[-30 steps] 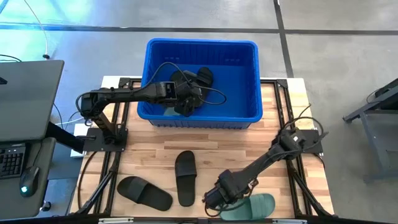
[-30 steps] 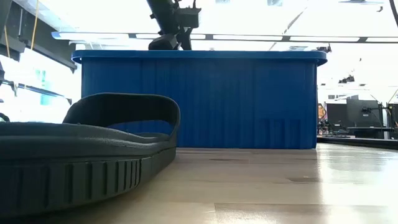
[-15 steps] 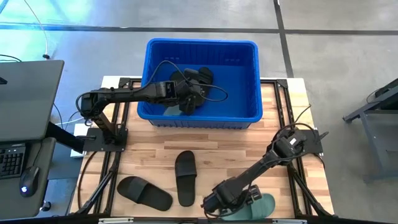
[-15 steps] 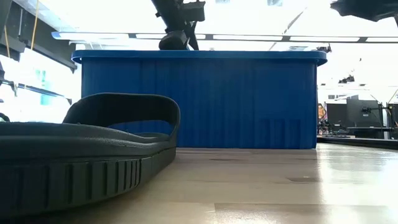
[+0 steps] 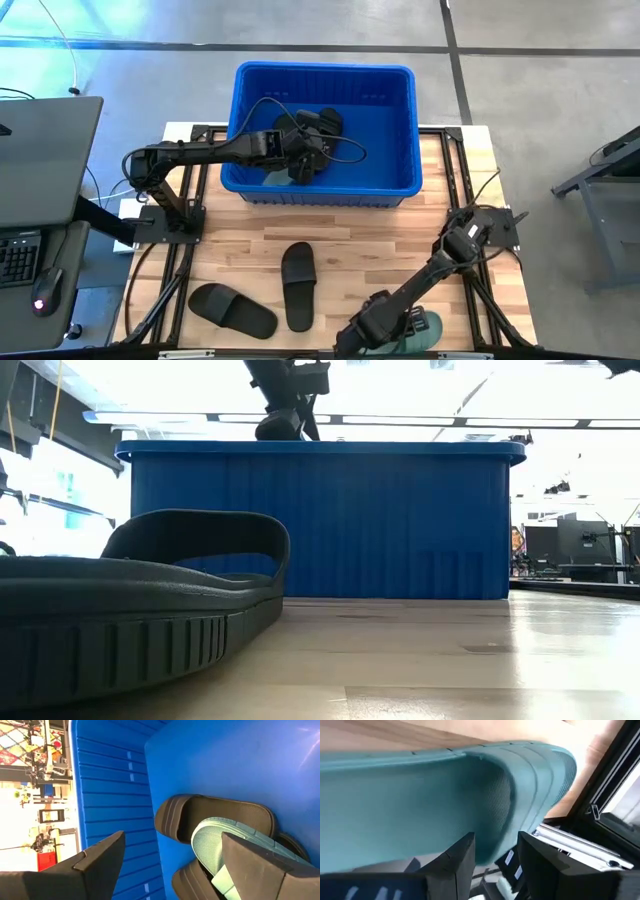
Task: Pick and place slides into bin
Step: Put the green slide into the blue bin
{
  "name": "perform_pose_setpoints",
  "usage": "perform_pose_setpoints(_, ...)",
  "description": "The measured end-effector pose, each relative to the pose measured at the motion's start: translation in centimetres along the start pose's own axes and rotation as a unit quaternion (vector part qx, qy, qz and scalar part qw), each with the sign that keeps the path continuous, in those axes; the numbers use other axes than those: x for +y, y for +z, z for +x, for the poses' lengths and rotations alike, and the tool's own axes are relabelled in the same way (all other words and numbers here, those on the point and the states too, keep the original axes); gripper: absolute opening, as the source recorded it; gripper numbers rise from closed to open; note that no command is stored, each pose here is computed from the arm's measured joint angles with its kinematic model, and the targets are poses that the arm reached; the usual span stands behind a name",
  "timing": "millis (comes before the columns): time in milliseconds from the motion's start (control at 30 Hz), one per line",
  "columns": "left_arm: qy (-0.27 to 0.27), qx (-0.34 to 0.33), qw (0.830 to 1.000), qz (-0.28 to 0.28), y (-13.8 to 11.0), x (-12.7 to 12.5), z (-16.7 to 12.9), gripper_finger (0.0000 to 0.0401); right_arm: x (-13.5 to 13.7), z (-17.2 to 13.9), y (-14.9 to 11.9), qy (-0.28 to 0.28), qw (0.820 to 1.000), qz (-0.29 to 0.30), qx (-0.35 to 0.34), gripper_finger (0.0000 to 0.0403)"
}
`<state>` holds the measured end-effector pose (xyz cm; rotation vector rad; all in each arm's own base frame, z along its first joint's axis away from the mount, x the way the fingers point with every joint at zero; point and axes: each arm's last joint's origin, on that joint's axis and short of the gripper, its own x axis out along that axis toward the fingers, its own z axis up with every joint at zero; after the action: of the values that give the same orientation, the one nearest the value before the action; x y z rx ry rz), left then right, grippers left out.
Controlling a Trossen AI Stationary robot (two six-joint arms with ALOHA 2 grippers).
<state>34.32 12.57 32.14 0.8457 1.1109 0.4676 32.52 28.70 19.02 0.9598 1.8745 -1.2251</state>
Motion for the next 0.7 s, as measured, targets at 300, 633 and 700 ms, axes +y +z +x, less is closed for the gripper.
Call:
perform_pose_setpoints(300, 0.000, 0.000, 1.000, 0.000, 0.0, 0.0, 0.0, 0.0310, 0.6, 1.5, -0.2, -0.014, 1.000, -0.011, -0.017, 0.0136)
perform_pose_setpoints(633, -0.003, 0.003, 1.000, 0.003, -0.1, -0.1, 0.0, 0.0310, 0.1, 2.0, -1.1, -0.018, 1.000, 0.008, -0.021, 0.0056)
perform_pose_setpoints(700, -0.003, 0.003, 1.000, 0.003, -0.1, -0.1, 0.0, 0.0310, 0.1, 2.0, -1.1, -0.017, 1.000, 0.008, -0.021, 0.0032)
